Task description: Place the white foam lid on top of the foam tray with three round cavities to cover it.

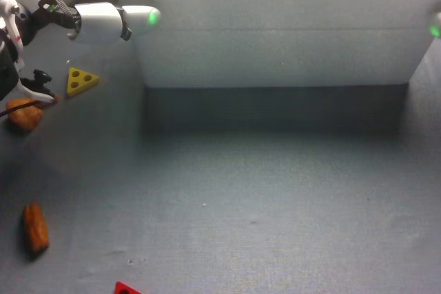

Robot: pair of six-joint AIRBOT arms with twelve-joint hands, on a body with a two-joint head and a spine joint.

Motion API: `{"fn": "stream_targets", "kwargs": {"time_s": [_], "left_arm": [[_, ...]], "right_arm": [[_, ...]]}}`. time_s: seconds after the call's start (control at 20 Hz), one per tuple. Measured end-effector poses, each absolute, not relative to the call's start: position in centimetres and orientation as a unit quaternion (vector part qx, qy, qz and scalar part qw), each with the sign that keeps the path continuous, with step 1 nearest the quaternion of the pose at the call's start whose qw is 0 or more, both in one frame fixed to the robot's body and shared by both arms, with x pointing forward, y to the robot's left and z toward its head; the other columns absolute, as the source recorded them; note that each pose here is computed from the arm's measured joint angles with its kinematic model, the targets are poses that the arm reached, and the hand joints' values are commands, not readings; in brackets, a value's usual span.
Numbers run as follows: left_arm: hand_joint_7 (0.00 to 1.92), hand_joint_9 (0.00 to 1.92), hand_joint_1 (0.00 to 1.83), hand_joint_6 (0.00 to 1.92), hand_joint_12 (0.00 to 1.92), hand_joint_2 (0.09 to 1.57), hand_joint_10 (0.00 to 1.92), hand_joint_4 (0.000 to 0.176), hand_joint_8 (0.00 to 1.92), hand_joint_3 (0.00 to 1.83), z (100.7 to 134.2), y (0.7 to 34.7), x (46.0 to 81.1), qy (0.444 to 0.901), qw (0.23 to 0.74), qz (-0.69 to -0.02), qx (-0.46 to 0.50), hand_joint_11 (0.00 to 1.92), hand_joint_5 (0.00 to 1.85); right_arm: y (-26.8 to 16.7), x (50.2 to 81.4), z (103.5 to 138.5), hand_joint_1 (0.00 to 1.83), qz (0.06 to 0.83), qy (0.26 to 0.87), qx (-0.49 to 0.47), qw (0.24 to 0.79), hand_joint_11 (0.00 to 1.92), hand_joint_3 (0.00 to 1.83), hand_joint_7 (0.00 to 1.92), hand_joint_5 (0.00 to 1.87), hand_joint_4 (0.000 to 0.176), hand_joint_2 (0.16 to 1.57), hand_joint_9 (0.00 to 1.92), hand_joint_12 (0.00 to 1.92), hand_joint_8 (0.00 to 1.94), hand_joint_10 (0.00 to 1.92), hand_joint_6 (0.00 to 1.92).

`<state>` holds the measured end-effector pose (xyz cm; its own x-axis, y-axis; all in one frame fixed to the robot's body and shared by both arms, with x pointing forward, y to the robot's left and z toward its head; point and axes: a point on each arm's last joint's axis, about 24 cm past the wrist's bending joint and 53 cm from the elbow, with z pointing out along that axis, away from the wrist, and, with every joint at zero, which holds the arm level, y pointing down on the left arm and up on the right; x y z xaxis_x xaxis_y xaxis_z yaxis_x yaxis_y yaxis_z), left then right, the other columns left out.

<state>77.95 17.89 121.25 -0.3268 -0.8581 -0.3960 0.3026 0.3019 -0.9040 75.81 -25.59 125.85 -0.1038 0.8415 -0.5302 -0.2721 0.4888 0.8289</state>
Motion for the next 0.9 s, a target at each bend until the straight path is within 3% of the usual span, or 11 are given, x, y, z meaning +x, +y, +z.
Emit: {"fn": "stream_targets", "kwargs": {"time_s": [0.05,0.1,0.15,0.25,0.4,0.75,0.9], "left_arm": [[0.00,0.00,0.58,0.00,0.96,1.04,0.00,0.010,0.00,0.00,121.1,18.0,77.9,0.606,0.533,-0.544,-0.230,0.00,0.09],[0.00,0.00,0.56,0.00,0.99,1.04,0.00,0.008,0.00,0.00,121.0,18.0,77.9,0.606,0.532,-0.544,-0.231,0.00,0.07],[0.00,0.00,0.56,0.00,1.00,1.04,0.00,0.008,0.00,0.00,120.9,18.0,77.9,0.607,0.532,-0.544,-0.231,0.00,0.07],[0.00,0.01,0.54,0.00,1.04,1.04,0.00,0.004,0.00,0.00,120.5,18.1,77.9,0.610,0.531,-0.541,-0.232,0.00,0.05],[0.00,0.00,0.53,0.00,0.96,1.04,0.00,0.013,0.00,0.00,120.2,18.2,77.9,0.613,0.531,-0.537,-0.234,0.00,0.05],[0.00,0.01,0.52,0.00,1.05,1.05,0.00,0.017,0.00,0.00,118.3,19.0,77.4,0.631,0.524,-0.519,-0.240,0.00,0.04],[0.00,0.02,0.54,0.00,1.02,1.06,0.00,0.007,0.00,0.00,117.8,19.2,76.9,0.637,0.522,-0.515,-0.238,0.00,0.04]], "right_arm": [[-25.5,75.8,125.8,0.46,0.446,0.595,0.240,0.624,0.00,0.00,0.03,0.07,0.000,1.24,0.00,0.42,0.00,0.05,0.08],[-25.7,75.8,125.5,0.46,0.443,0.597,0.239,0.625,0.00,0.00,0.00,0.06,0.000,1.26,0.00,0.17,0.00,0.01,0.06],[-25.7,75.8,125.4,0.46,0.443,0.598,0.241,0.624,0.00,0.00,0.00,0.05,0.000,1.25,0.00,0.03,0.00,0.00,0.05],[-25.8,75.7,125.1,0.45,0.440,0.601,0.243,0.621,0.02,0.00,0.00,0.00,0.000,1.25,0.00,0.01,0.00,0.00,0.02],[-25.8,75.6,124.6,0.41,0.435,0.609,0.242,0.617,0.01,0.00,0.00,0.00,0.000,1.26,0.01,0.00,0.00,0.00,0.00],[-26.8,75.0,123.0,0.41,0.417,0.625,0.250,0.610,0.00,0.00,0.00,0.00,0.000,1.26,0.00,0.01,0.00,0.00,0.00],[-27.4,74.6,122.8,0.42,0.411,0.627,0.252,0.612,0.00,0.01,0.00,0.00,0.000,1.28,0.00,0.00,0.00,0.00,0.00]]}}
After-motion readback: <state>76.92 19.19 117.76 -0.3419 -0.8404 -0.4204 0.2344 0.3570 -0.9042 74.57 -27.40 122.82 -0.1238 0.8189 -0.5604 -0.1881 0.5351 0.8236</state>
